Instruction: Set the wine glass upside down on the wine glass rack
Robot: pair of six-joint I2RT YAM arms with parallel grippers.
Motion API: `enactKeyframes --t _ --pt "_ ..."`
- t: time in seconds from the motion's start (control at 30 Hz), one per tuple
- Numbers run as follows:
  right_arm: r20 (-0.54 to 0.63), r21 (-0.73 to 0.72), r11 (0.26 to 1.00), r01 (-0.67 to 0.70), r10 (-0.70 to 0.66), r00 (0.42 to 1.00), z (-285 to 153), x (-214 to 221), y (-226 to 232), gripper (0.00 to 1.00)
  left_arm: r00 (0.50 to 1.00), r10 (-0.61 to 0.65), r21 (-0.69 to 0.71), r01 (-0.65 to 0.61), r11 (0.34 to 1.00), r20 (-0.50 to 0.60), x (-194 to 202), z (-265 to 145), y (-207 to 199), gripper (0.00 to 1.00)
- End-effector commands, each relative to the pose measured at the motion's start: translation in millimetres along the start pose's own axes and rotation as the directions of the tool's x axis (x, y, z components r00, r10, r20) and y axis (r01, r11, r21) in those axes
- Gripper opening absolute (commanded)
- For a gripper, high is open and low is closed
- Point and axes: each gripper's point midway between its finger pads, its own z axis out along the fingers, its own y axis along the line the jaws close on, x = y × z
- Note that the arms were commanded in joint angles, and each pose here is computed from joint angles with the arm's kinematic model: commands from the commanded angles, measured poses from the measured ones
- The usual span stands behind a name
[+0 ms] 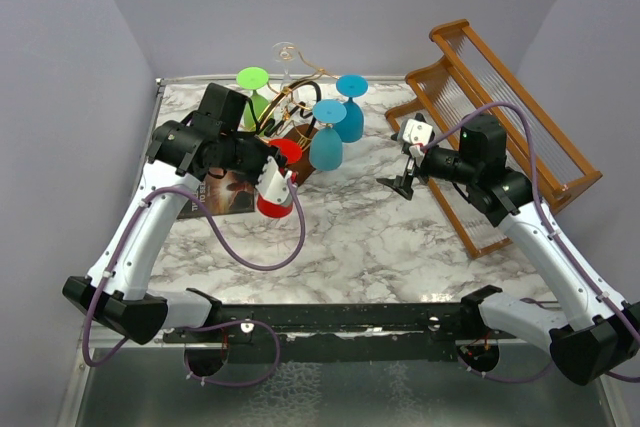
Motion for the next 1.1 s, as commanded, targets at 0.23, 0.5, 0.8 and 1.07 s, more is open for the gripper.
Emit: enactKeyframes --t 0.23,0.5,0.8,1.07 --pt "0.003 -0.004 1.0 0.009 -0.009 1.0 -4 -8 -2 0.98 0.999 0.011 0.075 -0.007 0.997 -0.051 9 1 -22 0.25" --pt "-0.049 0.028 0.999 0.034 -0.032 0.998 -7 -6 -14 0.99 0.998 0.005 0.053 -0.001 0.999 -0.061 6 -8 -17 0.39" --pt "-0.12 0.036 0.998 0.057 -0.052 0.991 -10 -4 -26 0.99 0.993 -0.075 -0.026 0.073 0.997 -0.088 2 -25 -2 0.61" --pt "-0.219 0.036 0.997 0.065 -0.056 0.974 -12 9 -34 1.0 0.942 -0.322 -0.28 0.286 0.916 -0.09 6 -49 36 0.63"
